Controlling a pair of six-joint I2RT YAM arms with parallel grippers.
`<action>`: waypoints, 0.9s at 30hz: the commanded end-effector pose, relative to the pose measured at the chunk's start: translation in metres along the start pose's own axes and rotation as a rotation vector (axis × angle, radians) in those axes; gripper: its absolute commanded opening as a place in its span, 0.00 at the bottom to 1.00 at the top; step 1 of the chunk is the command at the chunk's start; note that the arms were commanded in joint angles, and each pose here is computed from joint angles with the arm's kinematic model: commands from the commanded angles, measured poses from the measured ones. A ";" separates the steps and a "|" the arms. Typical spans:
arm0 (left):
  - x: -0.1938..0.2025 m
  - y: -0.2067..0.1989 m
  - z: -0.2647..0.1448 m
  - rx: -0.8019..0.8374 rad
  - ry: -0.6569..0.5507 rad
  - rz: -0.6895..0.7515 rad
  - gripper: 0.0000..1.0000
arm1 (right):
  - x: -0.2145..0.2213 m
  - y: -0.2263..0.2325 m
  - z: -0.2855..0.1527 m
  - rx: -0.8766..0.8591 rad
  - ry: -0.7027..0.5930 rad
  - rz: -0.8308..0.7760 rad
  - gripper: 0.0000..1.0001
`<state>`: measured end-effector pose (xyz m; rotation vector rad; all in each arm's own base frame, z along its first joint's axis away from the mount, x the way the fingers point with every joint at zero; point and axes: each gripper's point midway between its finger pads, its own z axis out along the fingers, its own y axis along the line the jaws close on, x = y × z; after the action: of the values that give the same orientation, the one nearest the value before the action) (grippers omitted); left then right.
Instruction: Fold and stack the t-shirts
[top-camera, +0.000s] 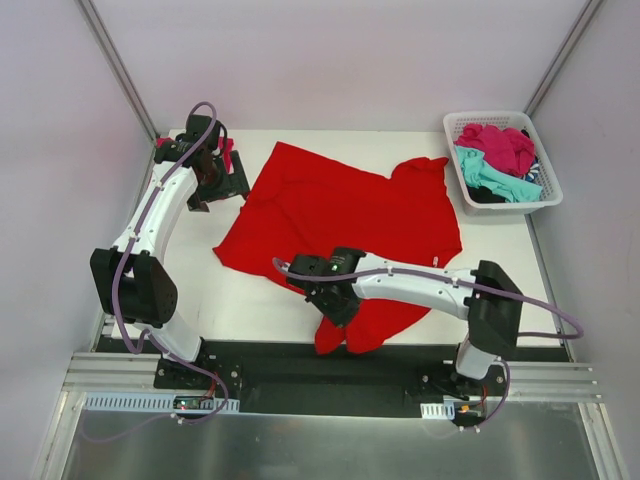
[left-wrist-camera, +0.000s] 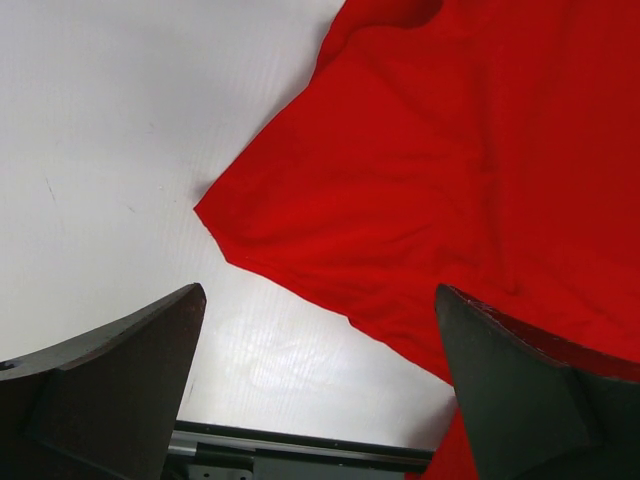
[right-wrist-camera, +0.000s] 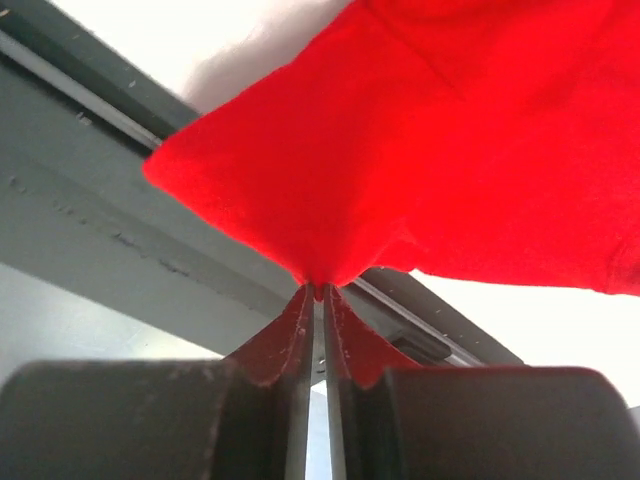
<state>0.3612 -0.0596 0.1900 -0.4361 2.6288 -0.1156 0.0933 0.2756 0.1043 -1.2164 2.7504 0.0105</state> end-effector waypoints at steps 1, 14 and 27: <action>0.004 0.002 -0.003 0.006 0.017 0.012 0.99 | -0.014 -0.037 0.013 0.119 0.033 0.033 0.13; 0.003 0.001 -0.003 0.009 0.018 0.028 0.99 | -0.025 -0.051 0.030 0.169 0.051 0.012 0.17; 0.014 -0.001 0.002 -0.002 0.042 0.048 0.99 | 0.015 0.014 0.008 0.224 -0.002 -0.041 0.16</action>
<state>0.3588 -0.0603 0.1890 -0.4075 2.6422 -0.1133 0.0748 0.2921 0.0888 -1.3406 2.6020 -0.2259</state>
